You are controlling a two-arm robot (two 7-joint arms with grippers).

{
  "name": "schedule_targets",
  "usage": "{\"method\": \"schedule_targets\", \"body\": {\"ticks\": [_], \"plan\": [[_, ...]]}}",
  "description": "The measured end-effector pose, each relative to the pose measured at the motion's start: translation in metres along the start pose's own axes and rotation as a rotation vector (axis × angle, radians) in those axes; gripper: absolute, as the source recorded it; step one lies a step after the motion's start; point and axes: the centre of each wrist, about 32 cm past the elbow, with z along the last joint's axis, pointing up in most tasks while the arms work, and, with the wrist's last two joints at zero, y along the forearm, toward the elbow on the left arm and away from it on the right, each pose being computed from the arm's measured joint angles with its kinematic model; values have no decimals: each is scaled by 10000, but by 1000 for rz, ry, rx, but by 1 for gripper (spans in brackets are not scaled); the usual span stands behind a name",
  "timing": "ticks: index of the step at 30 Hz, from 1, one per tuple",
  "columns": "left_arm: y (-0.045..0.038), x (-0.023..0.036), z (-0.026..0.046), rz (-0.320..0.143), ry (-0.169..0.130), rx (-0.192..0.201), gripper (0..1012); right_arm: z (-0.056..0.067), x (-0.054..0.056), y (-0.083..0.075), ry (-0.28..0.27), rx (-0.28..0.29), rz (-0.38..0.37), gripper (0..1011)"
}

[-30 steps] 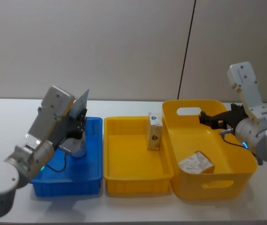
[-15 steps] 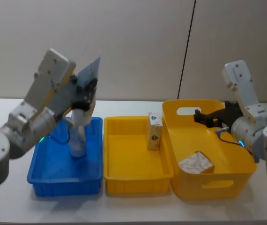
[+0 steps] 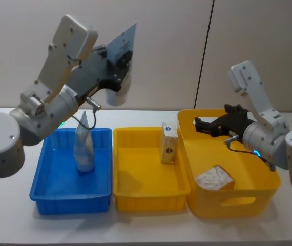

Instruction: Bimanual collaborative sorting of washing and personal care products

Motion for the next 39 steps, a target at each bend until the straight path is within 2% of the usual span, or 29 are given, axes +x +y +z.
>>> {"method": "schedule_targets", "body": {"ticks": [10, 16, 21, 32, 39], "plan": [[-137, -38, 86, -31, 0, -57, 231, 58, 40, 24, -41, 25, 135, 1004], [-185, -64, 109, -38, -2, -72, 231, 45, 15, 35, -59, 45, 150, 1004], [-213, -88, 119, -41, -6, -78, 231, 15, -59, 48, -86, 74, 134, 1003], [-254, -131, 112, -40, -5, -80, 231, 5, -189, 65, -162, 193, 135, 1003], [-293, -142, 94, -41, 1, -81, 231, 75, -261, 75, -193, 263, 188, 1004]]}}
